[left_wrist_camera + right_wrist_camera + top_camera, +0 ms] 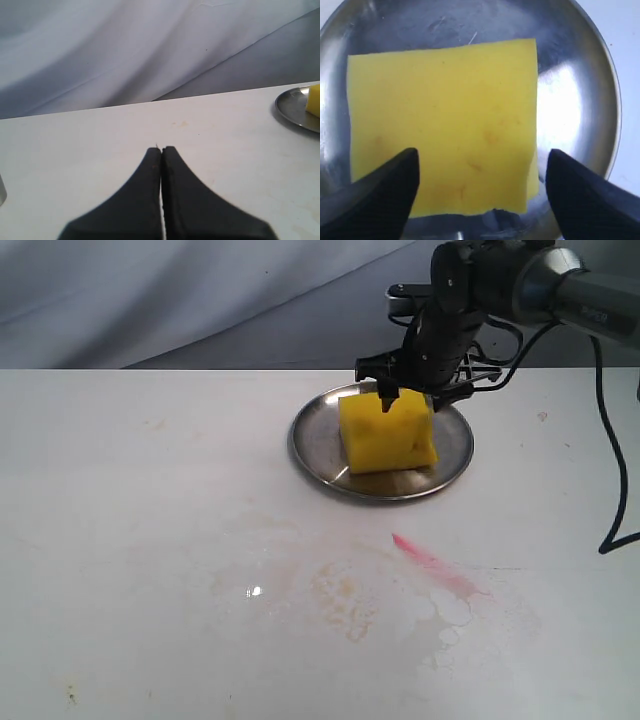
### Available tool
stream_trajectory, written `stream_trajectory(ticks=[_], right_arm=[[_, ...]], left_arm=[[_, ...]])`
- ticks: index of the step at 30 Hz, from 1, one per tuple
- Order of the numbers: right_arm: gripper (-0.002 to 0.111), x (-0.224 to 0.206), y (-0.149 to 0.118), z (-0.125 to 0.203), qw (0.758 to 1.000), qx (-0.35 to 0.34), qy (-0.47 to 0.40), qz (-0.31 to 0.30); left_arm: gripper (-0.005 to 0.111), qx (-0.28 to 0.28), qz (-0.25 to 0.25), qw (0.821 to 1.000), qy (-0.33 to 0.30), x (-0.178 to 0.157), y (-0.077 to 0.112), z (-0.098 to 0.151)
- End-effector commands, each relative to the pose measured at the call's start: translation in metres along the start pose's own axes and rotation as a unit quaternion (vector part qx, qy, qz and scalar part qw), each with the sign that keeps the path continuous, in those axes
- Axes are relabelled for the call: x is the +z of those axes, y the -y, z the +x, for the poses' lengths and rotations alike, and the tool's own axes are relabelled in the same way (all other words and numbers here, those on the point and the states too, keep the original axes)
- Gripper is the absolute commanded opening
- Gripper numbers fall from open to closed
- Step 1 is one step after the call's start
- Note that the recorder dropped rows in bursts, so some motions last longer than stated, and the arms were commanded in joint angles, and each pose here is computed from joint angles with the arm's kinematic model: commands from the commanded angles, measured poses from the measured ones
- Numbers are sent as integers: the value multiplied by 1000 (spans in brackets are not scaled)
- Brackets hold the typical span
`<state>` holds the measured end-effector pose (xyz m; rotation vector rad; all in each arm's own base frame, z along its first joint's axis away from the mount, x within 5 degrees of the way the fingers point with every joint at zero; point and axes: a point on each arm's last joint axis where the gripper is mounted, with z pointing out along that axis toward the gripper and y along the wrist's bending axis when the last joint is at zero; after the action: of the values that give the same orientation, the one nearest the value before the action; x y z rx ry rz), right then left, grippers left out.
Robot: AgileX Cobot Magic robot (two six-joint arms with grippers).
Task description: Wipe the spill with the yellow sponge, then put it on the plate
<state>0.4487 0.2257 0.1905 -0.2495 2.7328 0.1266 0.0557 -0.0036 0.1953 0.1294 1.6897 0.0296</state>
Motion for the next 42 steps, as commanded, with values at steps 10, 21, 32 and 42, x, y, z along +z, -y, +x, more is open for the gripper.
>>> stream_trajectory(ticks=[10, 21, 32, 42], right_arm=[[58, -154, 23, 13, 996, -61, 59, 41], [25, -237, 61, 141, 973, 40, 221, -49], [13, -260, 114, 254, 915, 80, 391, -58], [0, -217, 134, 331, 877, 102, 467, -36]], left_arm=[[0, -2, 3, 1000, 3, 0, 0, 1], [0, -2, 3, 1000, 3, 0, 0, 1], [0, -2, 3, 1000, 3, 0, 0, 1], [0, -2, 3, 1000, 3, 0, 0, 1]])
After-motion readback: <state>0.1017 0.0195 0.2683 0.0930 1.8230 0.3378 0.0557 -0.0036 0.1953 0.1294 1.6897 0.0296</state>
